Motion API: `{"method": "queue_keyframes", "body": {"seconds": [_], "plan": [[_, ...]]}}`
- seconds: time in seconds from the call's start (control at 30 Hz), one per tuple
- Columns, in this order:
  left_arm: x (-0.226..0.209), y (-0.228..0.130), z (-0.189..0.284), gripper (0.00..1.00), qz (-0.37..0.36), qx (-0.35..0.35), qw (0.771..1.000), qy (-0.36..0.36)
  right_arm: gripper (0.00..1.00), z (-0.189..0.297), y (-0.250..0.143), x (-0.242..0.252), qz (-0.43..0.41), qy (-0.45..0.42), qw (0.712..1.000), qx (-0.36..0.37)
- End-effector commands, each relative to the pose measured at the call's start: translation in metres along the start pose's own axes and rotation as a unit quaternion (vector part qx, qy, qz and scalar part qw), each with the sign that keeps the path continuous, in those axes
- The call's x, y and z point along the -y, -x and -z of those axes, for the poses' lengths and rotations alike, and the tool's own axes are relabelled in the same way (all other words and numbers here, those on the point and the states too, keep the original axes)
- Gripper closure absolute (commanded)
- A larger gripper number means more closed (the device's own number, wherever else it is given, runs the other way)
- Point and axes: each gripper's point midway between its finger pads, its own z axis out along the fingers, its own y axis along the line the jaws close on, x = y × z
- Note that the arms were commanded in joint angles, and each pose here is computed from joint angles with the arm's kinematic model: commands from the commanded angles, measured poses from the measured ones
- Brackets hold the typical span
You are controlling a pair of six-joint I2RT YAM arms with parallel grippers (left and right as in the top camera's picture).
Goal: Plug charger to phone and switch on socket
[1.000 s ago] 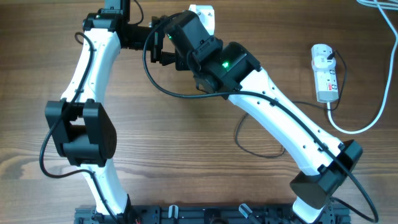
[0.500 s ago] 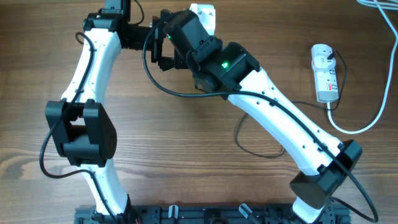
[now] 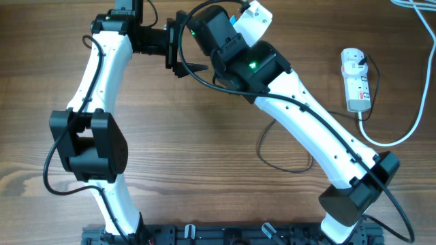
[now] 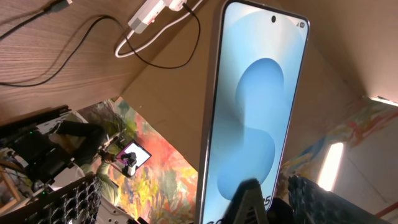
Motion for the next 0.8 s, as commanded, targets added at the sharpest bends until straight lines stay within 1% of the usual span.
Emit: {"method": "queue_keyframes", "body": {"seconds": [0.0,0.03,0.1,0.2,0.3,0.33,0.4,0.43,0.5,0.53,0.77], "plan": [[0.007,-0.013,0.004,0.08,-0.005,0.004,1.0,-0.003,0.96,0.008,0.005,-0.007,-0.112,0.015,0.994,-0.004],[0.007,-0.013,0.004,0.11,0.006,0.004,1.0,-0.003,0.96,0.008,0.0,-0.006,-0.145,0.013,0.989,-0.016],[0.007,-0.013,0.004,0.15,0.02,0.004,1.0,-0.003,0.95,0.008,-0.01,-0.003,-0.22,0.003,0.975,-0.044],[0.007,-0.013,0.004,0.18,0.044,0.004,0.999,-0.003,0.95,0.008,-0.013,-0.002,-0.245,-0.002,0.968,-0.049],[0.007,-0.013,0.004,0.27,0.062,0.004,0.998,-0.003,0.96,0.008,-0.013,0.0,-0.284,-0.008,0.957,-0.049],[0.007,-0.013,0.004,0.28,0.063,0.004,0.998,-0.003,0.95,0.008,-0.014,0.002,-0.308,-0.014,0.95,-0.049],[0.007,-0.013,0.004,0.28,0.064,0.004,0.998,-0.003,0.95,0.009,-0.017,0.011,-0.388,-0.036,0.92,-0.047],[0.007,-0.013,0.004,0.28,0.064,0.004,0.998,-0.003,0.95,0.009,-0.018,0.014,-0.41,-0.044,0.91,-0.045],[0.007,-0.013,0.004,0.29,0.064,0.004,0.998,-0.003,0.96,0.009,-0.017,0.011,-0.415,-0.036,0.908,-0.044],[0.007,-0.013,0.004,0.31,0.064,0.004,0.998,-0.003,0.96,0.009,-0.016,0.008,-0.417,-0.032,0.907,-0.045],[0.007,-0.013,0.004,0.31,0.073,0.004,0.997,-0.003,0.95,0.008,-0.012,-0.004,-0.429,-0.008,0.902,-0.047]]}}
